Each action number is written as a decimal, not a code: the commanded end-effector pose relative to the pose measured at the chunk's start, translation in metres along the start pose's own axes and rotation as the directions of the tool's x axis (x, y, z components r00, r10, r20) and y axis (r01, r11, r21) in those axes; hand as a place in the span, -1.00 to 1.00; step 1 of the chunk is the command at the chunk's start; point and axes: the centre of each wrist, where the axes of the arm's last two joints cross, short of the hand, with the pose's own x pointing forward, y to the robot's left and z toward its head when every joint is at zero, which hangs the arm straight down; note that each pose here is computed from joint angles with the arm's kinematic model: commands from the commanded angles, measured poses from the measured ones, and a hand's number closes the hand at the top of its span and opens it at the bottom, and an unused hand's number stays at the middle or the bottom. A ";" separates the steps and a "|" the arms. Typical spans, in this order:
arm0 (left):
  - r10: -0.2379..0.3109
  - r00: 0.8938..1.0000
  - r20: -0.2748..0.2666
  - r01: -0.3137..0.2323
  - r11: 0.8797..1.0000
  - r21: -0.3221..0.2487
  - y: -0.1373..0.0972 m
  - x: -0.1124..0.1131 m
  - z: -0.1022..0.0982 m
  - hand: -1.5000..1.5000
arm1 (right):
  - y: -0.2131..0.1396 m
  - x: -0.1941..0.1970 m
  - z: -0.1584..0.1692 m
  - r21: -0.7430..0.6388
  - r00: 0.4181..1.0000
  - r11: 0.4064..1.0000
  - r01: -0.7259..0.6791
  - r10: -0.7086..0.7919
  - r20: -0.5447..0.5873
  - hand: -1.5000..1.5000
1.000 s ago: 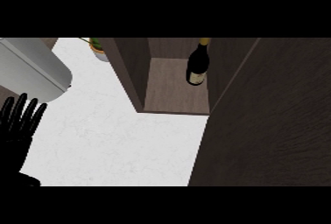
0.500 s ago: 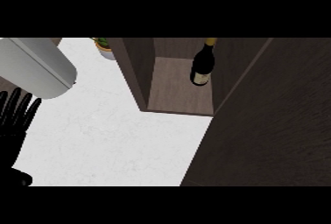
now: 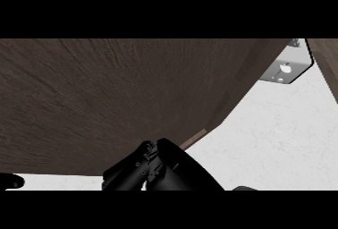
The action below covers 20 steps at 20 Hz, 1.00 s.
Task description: Pick up the wine, place it into the cabinet and close the cabinet
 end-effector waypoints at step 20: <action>-0.026 1.000 0.005 0.026 0.999 0.028 0.020 0.012 0.011 -1.00 | -0.074 -0.078 -0.108 -0.166 0.986 0.982 0.094 -0.115 -0.124 1.00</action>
